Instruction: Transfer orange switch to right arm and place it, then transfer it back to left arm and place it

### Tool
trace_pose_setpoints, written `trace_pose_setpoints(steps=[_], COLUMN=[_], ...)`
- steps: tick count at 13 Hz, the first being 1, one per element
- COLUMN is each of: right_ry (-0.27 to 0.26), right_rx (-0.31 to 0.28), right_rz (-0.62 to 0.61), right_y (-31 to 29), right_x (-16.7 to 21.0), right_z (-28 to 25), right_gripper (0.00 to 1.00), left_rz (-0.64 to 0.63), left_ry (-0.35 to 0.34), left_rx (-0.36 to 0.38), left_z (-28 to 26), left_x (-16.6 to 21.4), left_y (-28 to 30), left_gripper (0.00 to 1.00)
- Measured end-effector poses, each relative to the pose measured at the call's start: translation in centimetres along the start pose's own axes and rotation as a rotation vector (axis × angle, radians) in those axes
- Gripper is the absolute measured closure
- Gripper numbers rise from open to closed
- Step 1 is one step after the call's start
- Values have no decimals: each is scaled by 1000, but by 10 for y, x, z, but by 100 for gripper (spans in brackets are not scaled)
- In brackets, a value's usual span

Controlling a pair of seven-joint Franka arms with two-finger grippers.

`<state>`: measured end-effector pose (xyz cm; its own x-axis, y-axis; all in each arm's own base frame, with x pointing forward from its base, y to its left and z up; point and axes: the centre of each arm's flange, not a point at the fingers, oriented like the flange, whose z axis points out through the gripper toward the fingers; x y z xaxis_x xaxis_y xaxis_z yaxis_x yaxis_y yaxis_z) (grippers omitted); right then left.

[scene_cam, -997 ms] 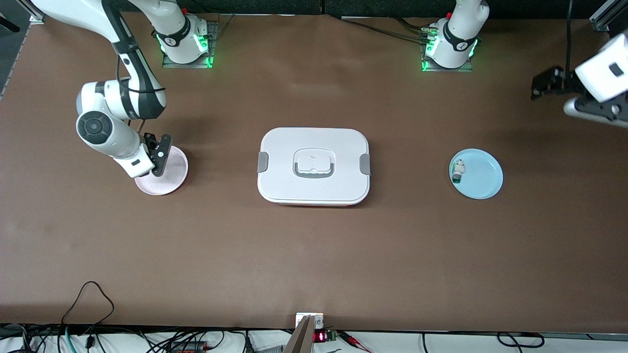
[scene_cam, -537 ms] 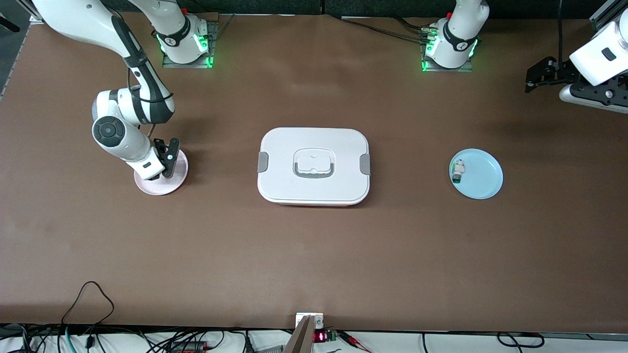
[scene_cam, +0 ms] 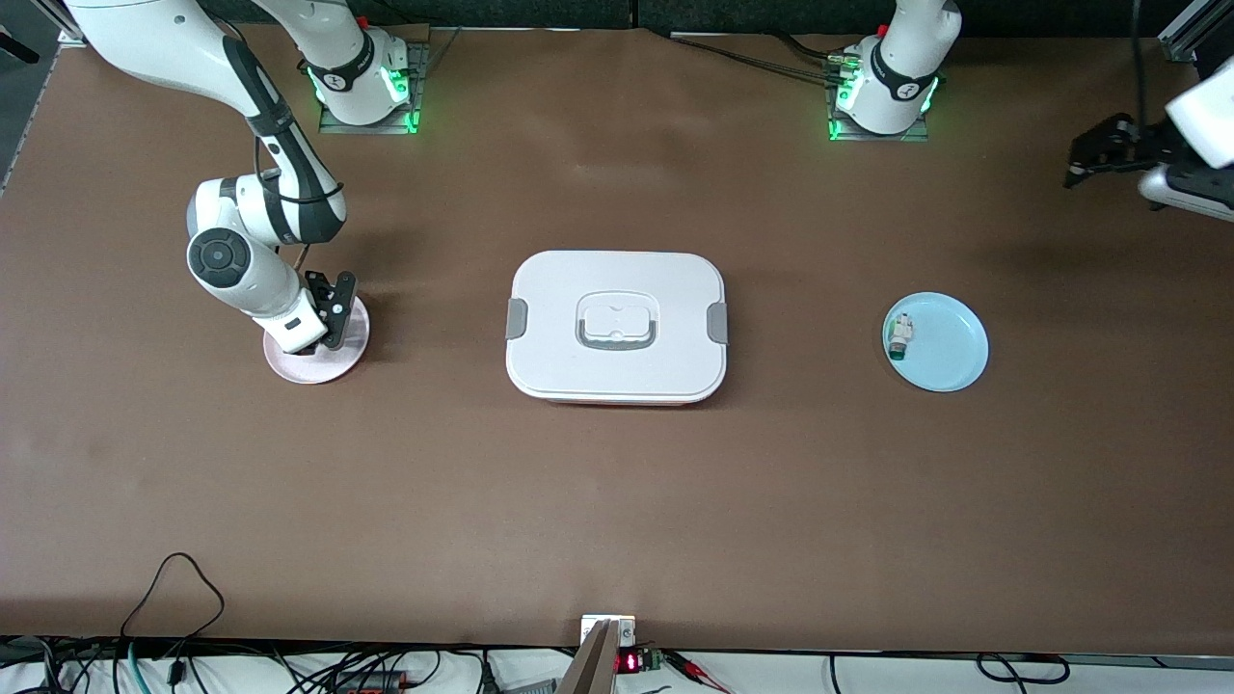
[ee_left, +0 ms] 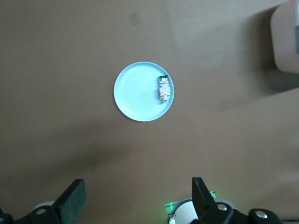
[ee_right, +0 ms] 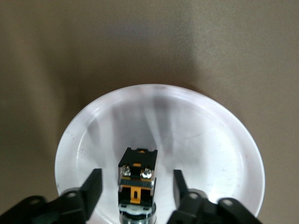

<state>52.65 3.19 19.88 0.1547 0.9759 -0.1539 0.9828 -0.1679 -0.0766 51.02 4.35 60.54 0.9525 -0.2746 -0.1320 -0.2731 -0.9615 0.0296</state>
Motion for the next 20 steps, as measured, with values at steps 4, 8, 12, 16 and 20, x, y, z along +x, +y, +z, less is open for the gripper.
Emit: trace_pose_setpoints(steps=[4, 8, 12, 16, 20], right_ry=[-26, 55, 45, 4, -21], right_rx=[9, 135, 181, 210, 121], right_rz=[235, 573, 883, 1076, 1095], right_y=[10, 32, 42, 36, 25], right_x=[-11, -14, -19, -18, -38], right_z=[-53, -142, -220, -287, -359], right_gripper=[0, 0, 0, 0, 0], left_rz=[-24, -104, -75, -82, -79], left_ry=[25, -2, -10, -13, -25], left_rx=[23, 25, 24, 19, 16], left_z=[-21, -25, -24, -33, -31], left_x=[17, 17, 21, 25, 29], left_y=[52, 72, 71, 65, 66], left_gripper=[0, 0, 0, 0, 0])
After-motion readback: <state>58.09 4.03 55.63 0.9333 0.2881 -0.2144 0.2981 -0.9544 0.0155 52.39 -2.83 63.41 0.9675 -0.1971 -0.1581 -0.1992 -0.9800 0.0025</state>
